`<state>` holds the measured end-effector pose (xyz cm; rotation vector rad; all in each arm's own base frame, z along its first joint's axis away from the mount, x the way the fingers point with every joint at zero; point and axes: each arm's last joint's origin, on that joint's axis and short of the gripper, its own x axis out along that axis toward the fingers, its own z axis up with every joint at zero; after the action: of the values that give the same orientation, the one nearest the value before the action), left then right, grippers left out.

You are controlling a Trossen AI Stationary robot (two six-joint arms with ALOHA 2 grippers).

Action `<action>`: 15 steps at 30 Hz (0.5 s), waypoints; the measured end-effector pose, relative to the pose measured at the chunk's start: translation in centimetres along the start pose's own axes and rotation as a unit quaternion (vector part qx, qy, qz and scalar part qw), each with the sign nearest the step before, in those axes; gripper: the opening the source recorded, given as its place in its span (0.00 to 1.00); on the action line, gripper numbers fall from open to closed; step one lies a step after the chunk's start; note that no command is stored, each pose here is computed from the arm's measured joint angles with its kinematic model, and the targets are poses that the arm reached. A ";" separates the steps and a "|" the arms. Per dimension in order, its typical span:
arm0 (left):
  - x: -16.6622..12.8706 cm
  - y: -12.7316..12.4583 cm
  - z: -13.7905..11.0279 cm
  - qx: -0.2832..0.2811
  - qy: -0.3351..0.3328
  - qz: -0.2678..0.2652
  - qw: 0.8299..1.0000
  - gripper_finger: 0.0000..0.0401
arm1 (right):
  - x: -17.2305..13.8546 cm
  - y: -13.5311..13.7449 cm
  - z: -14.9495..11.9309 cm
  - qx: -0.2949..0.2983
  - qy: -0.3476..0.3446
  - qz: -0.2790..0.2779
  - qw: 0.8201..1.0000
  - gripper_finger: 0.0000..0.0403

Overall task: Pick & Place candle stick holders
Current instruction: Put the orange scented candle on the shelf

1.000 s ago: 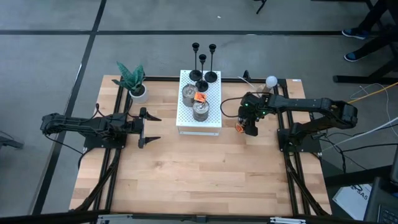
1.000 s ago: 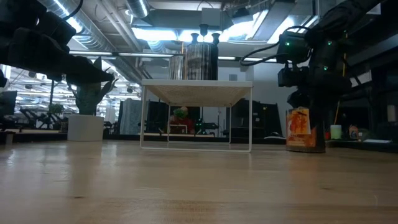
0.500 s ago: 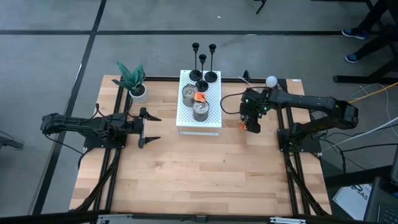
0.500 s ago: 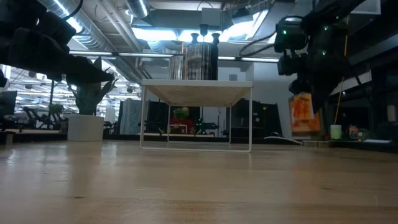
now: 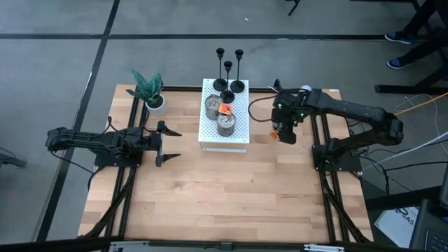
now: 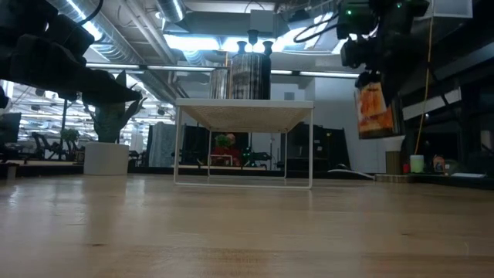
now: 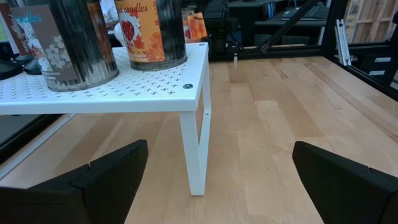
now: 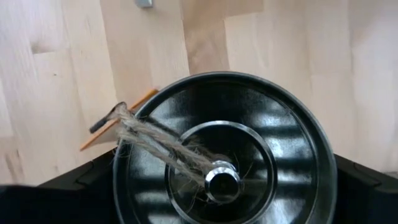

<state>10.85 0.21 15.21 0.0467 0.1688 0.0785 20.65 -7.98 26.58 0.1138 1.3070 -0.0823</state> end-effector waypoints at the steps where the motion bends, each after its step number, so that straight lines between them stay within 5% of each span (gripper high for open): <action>1: 0.0 0.0 0.0 0.000 0.000 0.000 1.000 1.00 | -0.3 0.0 0.1 0.000 0.000 -0.002 1.000 0.89; 15: 0.0 0.0 0.0 0.000 0.000 0.000 1.000 1.00 | -4.2 1.3 1.8 -0.018 -0.038 -0.026 0.999 0.89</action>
<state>10.85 0.22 15.21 0.0467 0.1688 0.0785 21.43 -6.97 31.19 0.0466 1.2353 -0.1062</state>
